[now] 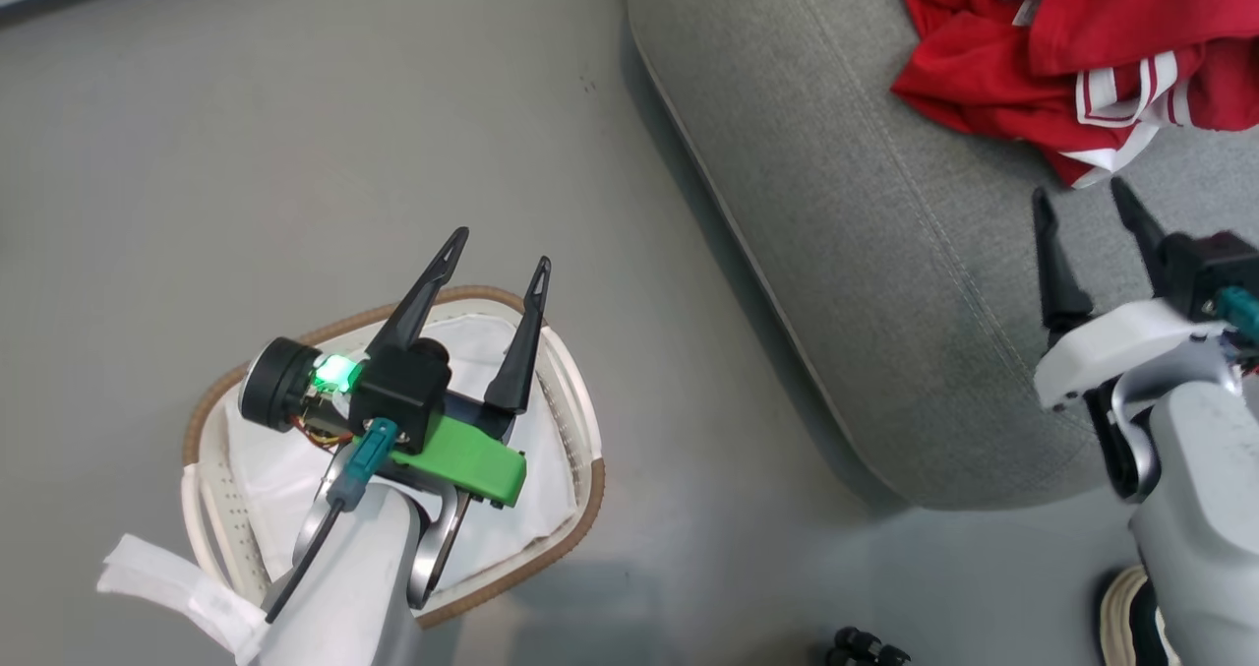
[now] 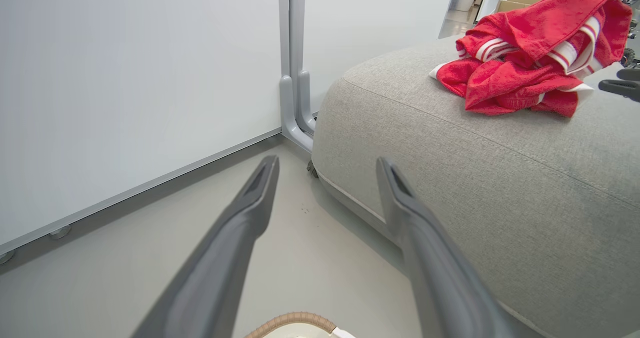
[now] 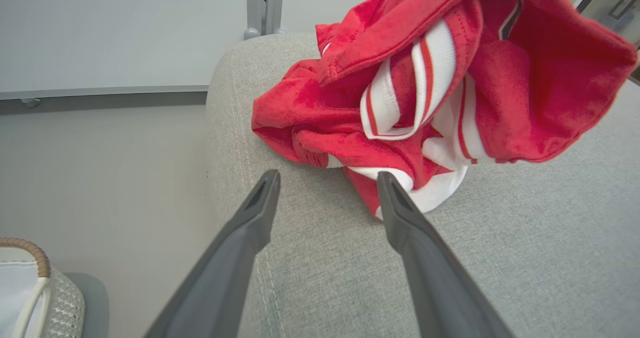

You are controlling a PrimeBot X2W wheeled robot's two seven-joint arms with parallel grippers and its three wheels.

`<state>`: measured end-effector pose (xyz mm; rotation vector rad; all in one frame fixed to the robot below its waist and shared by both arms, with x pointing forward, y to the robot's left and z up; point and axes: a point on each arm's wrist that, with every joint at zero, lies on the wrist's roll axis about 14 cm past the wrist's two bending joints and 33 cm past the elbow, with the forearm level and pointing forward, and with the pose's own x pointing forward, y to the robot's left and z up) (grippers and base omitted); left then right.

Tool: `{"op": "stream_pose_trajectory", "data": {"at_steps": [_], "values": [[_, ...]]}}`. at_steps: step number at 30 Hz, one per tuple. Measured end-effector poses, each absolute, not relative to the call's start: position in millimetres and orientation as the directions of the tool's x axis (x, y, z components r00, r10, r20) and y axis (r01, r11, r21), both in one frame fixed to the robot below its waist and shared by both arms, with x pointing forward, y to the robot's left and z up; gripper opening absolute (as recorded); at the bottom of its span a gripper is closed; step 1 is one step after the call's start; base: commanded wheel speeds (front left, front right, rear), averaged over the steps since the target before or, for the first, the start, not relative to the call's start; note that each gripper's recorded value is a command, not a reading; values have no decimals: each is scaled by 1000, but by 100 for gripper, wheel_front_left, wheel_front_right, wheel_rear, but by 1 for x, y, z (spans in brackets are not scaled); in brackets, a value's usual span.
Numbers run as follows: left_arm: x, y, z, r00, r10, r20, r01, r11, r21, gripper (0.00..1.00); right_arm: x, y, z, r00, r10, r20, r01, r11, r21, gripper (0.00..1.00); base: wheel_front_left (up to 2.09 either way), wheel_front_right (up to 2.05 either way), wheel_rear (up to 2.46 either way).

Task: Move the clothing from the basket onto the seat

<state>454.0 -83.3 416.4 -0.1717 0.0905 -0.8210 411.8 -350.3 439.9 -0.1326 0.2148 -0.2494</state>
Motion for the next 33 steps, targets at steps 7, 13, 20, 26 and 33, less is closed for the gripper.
{"op": "stream_pose_trajectory", "data": {"at_steps": [7, 13, 20, 26, 33], "values": [[457, -50, 428, 761, -648, -22, 635, 752, -176, 100, 425, -301, 452, 981, -150, -127, 141, 987, -73, 100, 0, 0, 0], [463, 2, 431, 861, -507, -45, 495, 855, -158, 100, 450, -245, 474, 999, -32, -33, 33, 999, 14, 100, 0, 0, 0], [457, 65, 432, 940, -331, -80, 320, 939, -125, 100, 460, -187, 483, 996, 87, 9, -87, 993, 77, 100, 0, 0, 0], [446, 121, 436, 982, -165, -93, 155, 982, -107, 100, 459, -160, 487, 989, 146, 25, -147, 985, 87, 100, 0, 0, 0], [420, 161, 440, 993, -50, -104, 42, 996, -84, 100, 447, -146, 494, 984, 171, 45, -174, 980, 94, 100, 0, 0, 0]]}}
